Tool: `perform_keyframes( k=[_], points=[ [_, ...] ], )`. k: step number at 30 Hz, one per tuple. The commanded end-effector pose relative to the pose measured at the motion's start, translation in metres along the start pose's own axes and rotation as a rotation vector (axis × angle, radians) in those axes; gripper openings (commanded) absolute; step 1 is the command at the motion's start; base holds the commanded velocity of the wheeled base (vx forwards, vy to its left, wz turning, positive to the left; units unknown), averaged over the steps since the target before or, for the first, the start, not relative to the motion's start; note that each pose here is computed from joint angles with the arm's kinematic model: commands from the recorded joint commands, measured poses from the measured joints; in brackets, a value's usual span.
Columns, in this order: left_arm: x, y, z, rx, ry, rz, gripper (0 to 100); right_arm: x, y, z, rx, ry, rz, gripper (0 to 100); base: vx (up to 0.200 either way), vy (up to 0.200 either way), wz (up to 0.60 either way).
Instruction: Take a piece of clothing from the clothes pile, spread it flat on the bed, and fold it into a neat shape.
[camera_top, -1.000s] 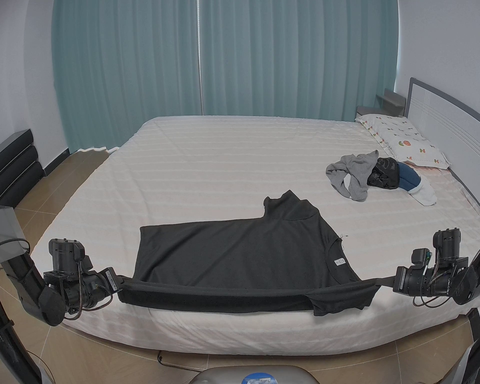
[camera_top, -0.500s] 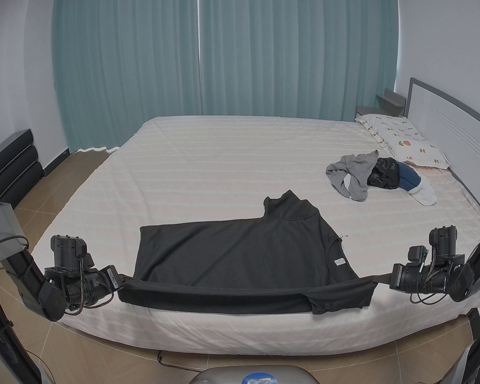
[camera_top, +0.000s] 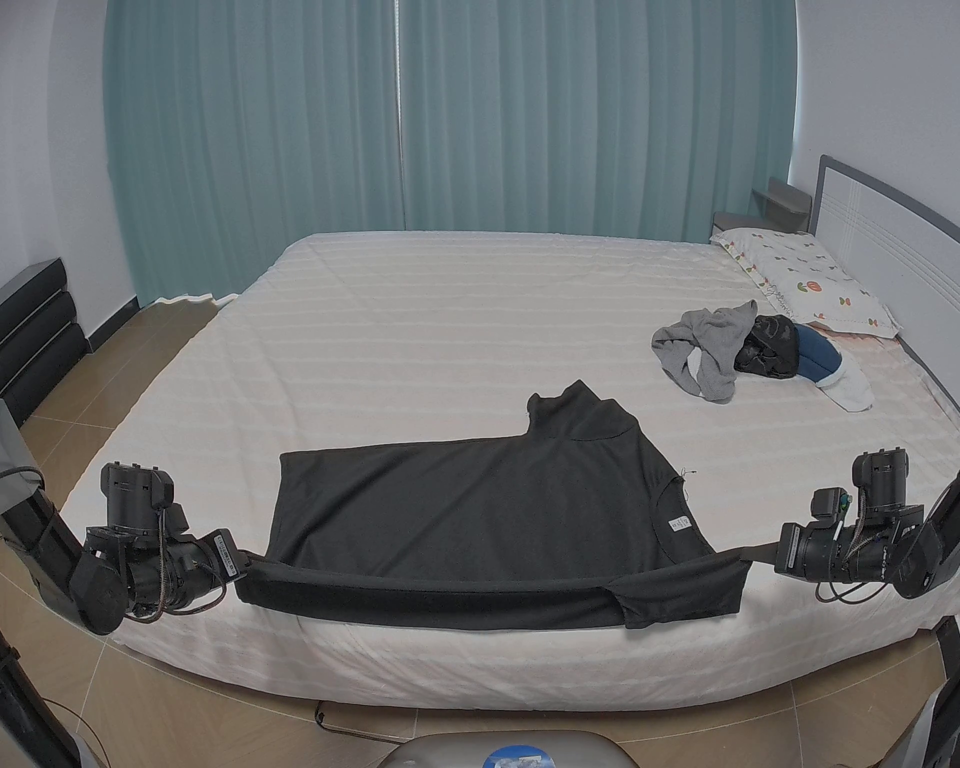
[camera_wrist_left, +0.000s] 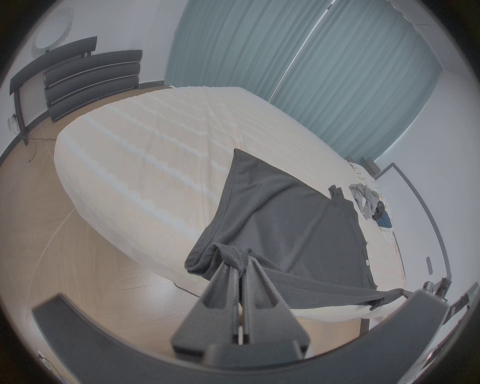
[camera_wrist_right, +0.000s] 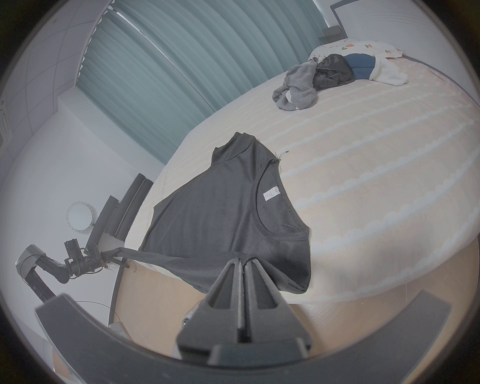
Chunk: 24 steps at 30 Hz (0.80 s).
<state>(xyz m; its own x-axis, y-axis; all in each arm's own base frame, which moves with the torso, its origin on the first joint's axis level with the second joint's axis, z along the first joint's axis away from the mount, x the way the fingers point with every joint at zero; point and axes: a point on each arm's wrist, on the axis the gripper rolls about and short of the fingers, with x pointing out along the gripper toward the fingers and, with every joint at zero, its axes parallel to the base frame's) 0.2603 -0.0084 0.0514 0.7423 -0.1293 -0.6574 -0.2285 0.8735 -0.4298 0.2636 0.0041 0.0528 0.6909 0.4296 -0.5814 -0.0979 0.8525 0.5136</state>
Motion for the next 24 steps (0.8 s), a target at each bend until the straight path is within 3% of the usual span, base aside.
perform_keyframes(
  k=[1, 14, 24],
  points=[
    [0.014, 0.002, 0.001, -0.004, 0.019, 0.011, 0, 0.009, -0.004, 0.0, 0.006, 0.016, -0.004, 0, 0.0, 0.0, 0.0],
    [0.07, 0.005, 0.01, -0.013, 0.023, 0.067, 0, 0.055, -0.02, 0.018, 0.01, 0.025, -0.008, 0, 0.0, 0.0, 0.0],
    [0.101, 0.006, 0.018, -0.016, -0.002, 0.089, 0, 0.094, -0.016, 0.028, 0.027, 0.006, -0.026, 0, 0.0, 0.0, 0.0]
  ],
)
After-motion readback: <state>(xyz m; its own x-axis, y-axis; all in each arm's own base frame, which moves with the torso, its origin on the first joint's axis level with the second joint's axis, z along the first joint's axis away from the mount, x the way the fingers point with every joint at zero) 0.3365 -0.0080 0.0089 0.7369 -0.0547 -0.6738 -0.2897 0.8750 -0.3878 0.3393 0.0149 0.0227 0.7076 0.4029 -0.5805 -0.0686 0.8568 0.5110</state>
